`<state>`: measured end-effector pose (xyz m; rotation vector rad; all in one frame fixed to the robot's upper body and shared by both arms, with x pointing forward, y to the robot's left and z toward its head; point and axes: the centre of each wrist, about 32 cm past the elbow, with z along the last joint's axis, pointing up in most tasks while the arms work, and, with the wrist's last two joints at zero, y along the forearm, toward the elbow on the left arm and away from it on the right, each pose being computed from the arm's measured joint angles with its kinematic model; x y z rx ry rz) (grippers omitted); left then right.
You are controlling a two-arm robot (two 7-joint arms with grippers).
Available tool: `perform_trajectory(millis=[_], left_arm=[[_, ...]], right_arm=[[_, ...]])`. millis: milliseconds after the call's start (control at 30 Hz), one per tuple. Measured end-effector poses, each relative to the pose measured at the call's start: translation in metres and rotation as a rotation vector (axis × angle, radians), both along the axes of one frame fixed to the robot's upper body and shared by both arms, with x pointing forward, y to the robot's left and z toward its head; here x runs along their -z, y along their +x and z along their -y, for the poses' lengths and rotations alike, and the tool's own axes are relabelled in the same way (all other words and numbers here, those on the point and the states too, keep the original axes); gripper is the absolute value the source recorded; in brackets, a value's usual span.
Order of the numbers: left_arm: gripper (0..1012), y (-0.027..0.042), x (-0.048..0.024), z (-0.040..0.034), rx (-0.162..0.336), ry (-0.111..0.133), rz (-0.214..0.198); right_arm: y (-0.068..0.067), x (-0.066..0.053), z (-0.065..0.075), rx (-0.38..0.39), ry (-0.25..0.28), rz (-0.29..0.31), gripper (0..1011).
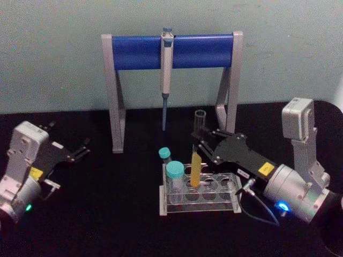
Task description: Pick up the test tube from the test tube rack, shake it, then place it back into the test tube rack.
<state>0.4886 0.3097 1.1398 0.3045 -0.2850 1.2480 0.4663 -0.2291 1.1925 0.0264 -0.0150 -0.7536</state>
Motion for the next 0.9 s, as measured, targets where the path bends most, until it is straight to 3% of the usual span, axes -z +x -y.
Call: perform_trajectory(millis=[433, 900], left_arm=[[1001, 0.0, 0.0, 0.0, 0.0, 0.0, 0.0], [1001, 0.0, 0.0, 0.0, 0.0, 0.0, 0.0]], right_arm=[[0.005, -0.015, 0.001, 0.005, 0.01, 0.055, 229], [0.021, -0.02, 0.004, 0.049, 0.0, 0.077, 229]])
